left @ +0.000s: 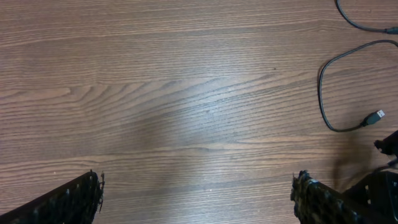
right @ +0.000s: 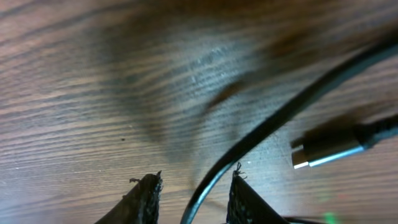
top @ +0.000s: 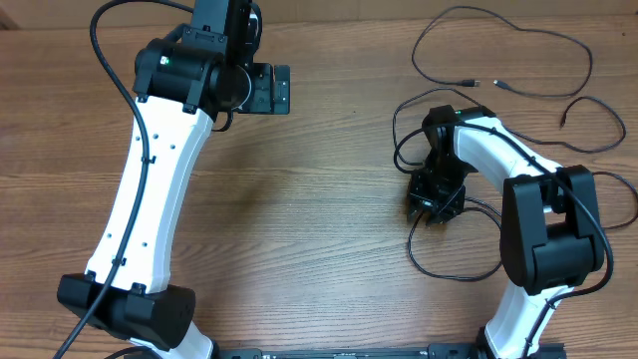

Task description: Untangle cables

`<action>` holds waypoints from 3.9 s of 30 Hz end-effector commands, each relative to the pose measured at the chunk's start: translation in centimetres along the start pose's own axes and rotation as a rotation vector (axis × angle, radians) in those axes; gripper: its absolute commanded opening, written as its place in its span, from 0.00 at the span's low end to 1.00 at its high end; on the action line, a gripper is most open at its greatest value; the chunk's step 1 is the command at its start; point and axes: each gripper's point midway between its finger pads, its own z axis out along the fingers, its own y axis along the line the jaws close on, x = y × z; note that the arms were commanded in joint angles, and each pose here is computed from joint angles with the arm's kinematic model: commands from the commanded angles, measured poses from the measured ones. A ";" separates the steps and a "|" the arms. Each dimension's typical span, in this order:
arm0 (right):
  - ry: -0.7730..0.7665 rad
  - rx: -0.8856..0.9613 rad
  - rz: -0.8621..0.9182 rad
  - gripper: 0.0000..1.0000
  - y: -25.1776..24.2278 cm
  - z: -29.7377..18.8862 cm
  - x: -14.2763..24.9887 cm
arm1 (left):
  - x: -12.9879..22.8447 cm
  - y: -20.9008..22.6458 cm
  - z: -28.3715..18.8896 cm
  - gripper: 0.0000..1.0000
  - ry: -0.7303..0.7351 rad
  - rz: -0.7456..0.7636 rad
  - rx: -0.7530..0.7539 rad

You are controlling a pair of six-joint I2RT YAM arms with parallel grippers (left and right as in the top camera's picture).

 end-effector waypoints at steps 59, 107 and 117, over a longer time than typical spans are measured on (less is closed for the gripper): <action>-0.236 -0.166 0.002 0.46 3.8 -8.9 -5.5 | 0.3 0.1 0.3 1.00 0.022 0.008 0.001; -0.127 0.065 -0.311 0.04 7.6 2.1 1.5 | -0.3 0.0 0.3 1.00 0.001 0.007 0.006; -0.185 0.154 -0.233 0.04 6.1 1.9 0.4 | -0.3 0.0 0.3 0.99 0.001 0.007 0.006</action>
